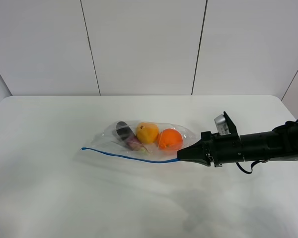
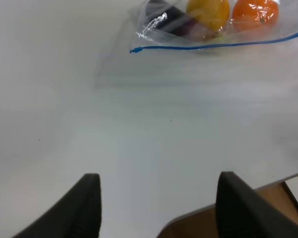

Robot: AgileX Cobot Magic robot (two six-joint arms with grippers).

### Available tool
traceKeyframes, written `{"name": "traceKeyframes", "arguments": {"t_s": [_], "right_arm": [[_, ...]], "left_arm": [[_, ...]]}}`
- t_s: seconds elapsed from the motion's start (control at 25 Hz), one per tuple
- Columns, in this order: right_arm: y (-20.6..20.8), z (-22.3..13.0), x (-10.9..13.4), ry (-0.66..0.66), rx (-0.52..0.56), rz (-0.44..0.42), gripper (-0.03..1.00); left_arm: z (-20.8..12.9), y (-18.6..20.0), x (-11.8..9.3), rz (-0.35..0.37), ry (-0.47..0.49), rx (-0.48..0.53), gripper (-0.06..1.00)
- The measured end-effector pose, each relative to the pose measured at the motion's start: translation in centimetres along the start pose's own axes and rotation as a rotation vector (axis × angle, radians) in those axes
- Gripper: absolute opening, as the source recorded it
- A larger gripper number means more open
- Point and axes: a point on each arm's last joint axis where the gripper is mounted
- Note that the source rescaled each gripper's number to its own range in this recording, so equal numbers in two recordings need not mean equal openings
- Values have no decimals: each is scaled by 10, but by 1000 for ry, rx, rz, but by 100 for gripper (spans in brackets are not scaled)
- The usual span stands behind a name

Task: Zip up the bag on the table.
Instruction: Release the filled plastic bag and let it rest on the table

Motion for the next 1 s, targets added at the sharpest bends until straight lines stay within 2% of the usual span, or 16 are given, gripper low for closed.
{"name": "traceKeyframes", "arguments": {"t_s": [0.68, 0.8, 1.0], "right_arm": [[0, 0, 0, 0, 1, 0, 2], [0, 0, 0, 0, 1, 0, 11], [0, 0, 0, 0, 0, -1, 44]], "left_arm": [[0, 0, 0, 0, 0, 0, 98], [0, 0, 0, 0, 0, 0, 98], [0, 0, 0, 0, 0, 0, 98]]}}
Point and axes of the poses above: a point on each arm's last joint axis where the gripper is mounted, y pointing back along that axis away from the gripper, x along the wrist's bending axis when the last joint is at zero, z = x × y, and after that the axes turned 7 degrees about -y, right-handed
